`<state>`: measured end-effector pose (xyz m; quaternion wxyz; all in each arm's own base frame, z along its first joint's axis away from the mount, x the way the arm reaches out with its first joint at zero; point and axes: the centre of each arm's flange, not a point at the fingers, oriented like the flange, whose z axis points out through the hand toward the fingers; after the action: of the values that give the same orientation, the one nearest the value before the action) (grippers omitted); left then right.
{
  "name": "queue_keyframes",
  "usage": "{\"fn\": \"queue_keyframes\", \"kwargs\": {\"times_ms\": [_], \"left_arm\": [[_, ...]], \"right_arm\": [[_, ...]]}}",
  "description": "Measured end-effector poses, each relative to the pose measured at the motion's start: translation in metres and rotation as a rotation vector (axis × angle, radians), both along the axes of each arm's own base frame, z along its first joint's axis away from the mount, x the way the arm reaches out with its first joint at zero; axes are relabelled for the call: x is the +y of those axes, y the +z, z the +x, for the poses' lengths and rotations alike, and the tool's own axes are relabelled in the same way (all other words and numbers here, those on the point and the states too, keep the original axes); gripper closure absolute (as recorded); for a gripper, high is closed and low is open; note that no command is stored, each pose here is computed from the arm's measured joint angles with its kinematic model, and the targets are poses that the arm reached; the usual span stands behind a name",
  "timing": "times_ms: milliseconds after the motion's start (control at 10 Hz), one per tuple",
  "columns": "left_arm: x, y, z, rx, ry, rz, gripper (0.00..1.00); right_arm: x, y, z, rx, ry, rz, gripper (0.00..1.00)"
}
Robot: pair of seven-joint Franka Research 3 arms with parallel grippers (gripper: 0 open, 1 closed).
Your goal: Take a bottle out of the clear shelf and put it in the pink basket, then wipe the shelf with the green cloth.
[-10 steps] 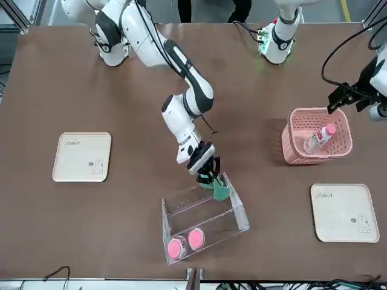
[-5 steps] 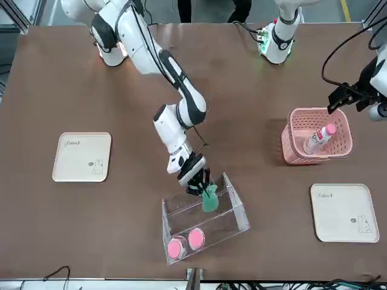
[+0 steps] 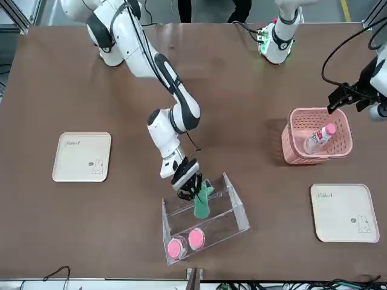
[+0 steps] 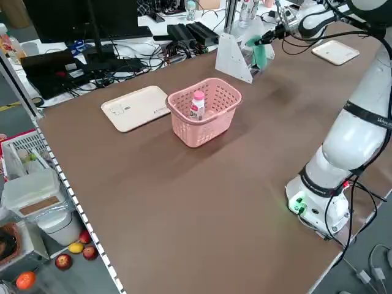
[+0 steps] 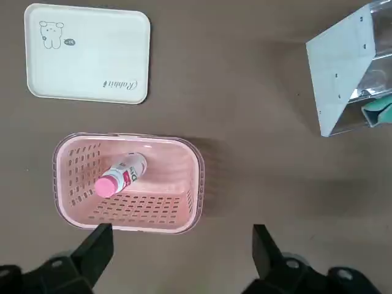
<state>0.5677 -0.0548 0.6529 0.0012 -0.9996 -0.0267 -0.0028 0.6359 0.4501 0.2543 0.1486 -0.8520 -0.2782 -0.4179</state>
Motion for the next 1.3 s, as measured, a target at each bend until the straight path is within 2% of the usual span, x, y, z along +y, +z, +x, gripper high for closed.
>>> {"fn": "queue_keyframes", "kwargs": {"times_ms": [800,1300], "left_arm": [[0.0,0.0,0.0,0.0,0.0,0.0,0.0],[0.0,0.0,0.0,0.0,-0.001,0.0,0.0]], "right_arm": [[-0.036,0.015,-0.001,0.015,0.038,-0.076,0.95],[0.03,0.042,-0.036,0.085,0.006,0.111,0.95]]}}
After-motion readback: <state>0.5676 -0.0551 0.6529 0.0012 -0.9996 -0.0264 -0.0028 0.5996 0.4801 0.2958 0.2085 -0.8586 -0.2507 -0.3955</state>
